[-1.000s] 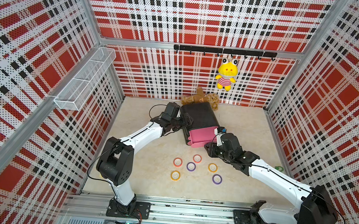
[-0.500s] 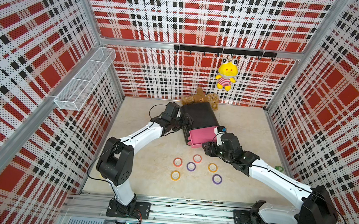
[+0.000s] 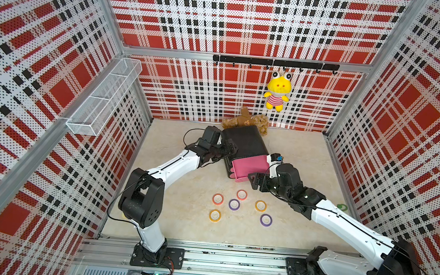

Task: Place the transparent tape into the drawer according to color
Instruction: Open the drawer in the storage box.

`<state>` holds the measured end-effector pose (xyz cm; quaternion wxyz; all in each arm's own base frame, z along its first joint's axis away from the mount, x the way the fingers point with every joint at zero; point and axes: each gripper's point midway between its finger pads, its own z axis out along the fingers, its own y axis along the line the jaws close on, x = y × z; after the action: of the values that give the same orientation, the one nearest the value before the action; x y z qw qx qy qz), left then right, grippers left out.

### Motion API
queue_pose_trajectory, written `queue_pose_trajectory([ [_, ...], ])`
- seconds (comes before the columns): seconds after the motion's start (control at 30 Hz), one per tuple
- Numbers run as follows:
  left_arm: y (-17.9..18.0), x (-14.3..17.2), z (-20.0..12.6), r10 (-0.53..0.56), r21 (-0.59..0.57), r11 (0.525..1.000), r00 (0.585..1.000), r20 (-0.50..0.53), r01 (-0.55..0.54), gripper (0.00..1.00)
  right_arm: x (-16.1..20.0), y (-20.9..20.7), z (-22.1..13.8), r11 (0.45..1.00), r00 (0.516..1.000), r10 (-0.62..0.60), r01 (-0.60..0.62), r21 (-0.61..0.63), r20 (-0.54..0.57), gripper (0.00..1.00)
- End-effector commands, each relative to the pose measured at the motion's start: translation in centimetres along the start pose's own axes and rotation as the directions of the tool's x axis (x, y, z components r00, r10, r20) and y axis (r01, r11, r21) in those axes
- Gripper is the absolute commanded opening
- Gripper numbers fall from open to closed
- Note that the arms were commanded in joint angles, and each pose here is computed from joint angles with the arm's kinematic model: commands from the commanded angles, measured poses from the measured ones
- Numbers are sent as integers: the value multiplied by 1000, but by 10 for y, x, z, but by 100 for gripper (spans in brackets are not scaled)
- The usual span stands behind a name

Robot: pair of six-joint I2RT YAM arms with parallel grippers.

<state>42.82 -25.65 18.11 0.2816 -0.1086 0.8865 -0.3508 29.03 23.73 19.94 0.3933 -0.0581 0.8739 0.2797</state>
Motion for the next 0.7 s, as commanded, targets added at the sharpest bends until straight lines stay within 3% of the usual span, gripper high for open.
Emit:
queue_pose_trajectory([
  [0.0,6,11,3,12,-18,1000,999,-32,-12,86,-1,3,-12,1000,1000,-21,21,-2,1,96],
  [0.07,6,10,0,13,-17,1000,1000,-28,-14,89,1,0,-19,1000,1000,-29,29,9,-1,100],
  [0.27,7,10,-15,24,-18,1000,1000,-3,-24,99,8,-16,-42,992,996,-91,93,82,-21,100],
  [0.37,10,9,-28,27,-26,999,999,23,-26,99,13,-22,-53,988,993,-104,108,110,-47,100],
  [0.67,15,-2,-73,130,-70,990,982,138,-121,99,57,-37,-74,989,979,9,21,145,-204,99],
])
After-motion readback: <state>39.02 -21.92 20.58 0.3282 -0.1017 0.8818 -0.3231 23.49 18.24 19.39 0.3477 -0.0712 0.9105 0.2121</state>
